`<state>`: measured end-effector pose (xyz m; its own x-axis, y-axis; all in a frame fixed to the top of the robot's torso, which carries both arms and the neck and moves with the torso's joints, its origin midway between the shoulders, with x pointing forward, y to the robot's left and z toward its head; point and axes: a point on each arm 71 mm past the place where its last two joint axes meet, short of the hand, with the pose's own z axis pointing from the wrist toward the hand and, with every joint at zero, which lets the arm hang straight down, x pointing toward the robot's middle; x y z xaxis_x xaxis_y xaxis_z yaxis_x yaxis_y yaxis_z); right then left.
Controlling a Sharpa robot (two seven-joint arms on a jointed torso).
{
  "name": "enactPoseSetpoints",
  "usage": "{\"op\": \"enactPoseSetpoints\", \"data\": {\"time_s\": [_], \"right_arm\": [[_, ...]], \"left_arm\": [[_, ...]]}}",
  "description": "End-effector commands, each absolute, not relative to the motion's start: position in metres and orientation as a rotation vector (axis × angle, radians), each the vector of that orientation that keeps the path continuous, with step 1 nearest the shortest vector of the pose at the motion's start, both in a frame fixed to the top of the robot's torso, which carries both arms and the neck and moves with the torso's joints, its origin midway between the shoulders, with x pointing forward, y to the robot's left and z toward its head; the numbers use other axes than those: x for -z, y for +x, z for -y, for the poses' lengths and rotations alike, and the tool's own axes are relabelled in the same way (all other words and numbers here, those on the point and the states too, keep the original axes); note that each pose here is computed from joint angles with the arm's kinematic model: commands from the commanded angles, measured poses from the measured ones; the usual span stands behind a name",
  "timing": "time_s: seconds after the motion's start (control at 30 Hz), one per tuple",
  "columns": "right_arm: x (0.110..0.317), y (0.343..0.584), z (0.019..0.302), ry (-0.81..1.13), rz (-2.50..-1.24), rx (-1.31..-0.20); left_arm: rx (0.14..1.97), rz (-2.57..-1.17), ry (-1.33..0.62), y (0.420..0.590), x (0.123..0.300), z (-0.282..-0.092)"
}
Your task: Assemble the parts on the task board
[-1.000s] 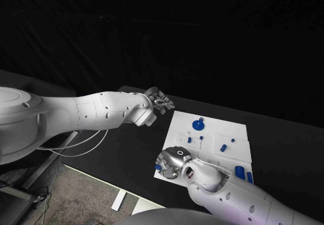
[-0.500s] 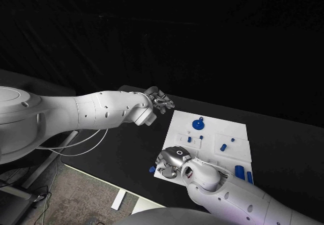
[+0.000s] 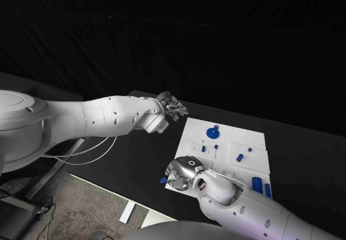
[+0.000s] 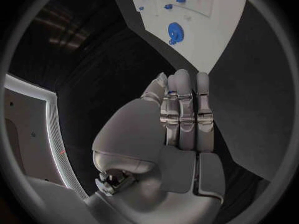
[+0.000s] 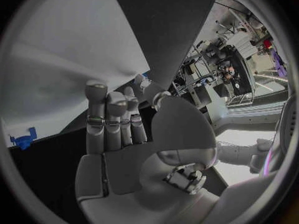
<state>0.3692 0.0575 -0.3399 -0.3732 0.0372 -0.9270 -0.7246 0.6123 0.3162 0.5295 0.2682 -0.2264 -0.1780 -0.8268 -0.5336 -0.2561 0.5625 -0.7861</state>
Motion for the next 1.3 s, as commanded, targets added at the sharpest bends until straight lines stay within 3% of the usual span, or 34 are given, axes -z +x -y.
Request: {"op": "enactPoseSetpoints", "data": {"time_s": [0.03, 1.3], "right_arm": [[0.334, 0.365, -0.062, -0.523, -1.740, -0.962], [0.343, 0.357, -0.075, -0.640, -1.776, -0.809]], "left_arm": [[0.679, -1.732, -0.906, 0.530, 0.226, -0.265], [0.695, -1.739, -0.900, 0.531, 0.222, -0.260]]}}
